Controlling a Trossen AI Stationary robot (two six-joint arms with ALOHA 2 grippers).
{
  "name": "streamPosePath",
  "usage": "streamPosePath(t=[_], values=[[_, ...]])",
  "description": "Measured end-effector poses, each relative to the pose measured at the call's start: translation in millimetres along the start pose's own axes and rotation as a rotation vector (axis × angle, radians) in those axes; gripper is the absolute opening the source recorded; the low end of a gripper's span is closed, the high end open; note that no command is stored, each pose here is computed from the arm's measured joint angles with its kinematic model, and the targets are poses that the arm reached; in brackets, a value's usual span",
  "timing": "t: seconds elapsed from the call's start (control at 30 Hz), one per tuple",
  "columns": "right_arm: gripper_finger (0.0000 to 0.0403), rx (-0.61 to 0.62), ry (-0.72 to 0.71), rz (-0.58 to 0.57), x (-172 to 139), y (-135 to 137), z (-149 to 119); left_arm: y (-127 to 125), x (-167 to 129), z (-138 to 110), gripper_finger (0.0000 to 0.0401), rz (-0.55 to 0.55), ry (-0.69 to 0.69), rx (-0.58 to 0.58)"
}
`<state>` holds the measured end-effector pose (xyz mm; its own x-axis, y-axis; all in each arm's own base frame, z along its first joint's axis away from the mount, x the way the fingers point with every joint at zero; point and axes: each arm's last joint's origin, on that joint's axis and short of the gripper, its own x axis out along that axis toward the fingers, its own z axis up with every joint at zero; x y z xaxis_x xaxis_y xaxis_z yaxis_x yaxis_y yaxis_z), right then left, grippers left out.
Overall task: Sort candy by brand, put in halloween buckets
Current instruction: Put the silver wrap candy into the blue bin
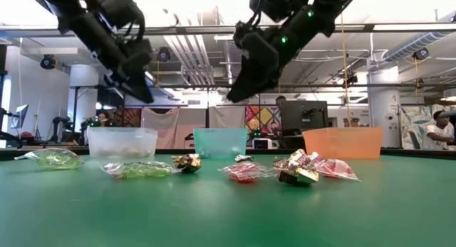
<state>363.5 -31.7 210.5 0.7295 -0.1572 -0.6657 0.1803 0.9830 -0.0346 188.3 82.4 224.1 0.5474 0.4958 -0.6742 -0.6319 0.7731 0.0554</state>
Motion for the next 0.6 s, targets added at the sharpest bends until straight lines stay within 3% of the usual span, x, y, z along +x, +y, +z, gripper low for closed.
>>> streamPosePath(t=[0.3, 0.6], values=[[0.0178, -0.042, 0.146, 0.024, 20, 2, -43, -50, -26, 0, 0.0105, -0.121, -0.176, 0.171], [0.0178, -0.091, 0.177, -0.010, 50, 3, -65, -71, -43, 1, 0.0105, -0.201, -0.303, 0.260]])
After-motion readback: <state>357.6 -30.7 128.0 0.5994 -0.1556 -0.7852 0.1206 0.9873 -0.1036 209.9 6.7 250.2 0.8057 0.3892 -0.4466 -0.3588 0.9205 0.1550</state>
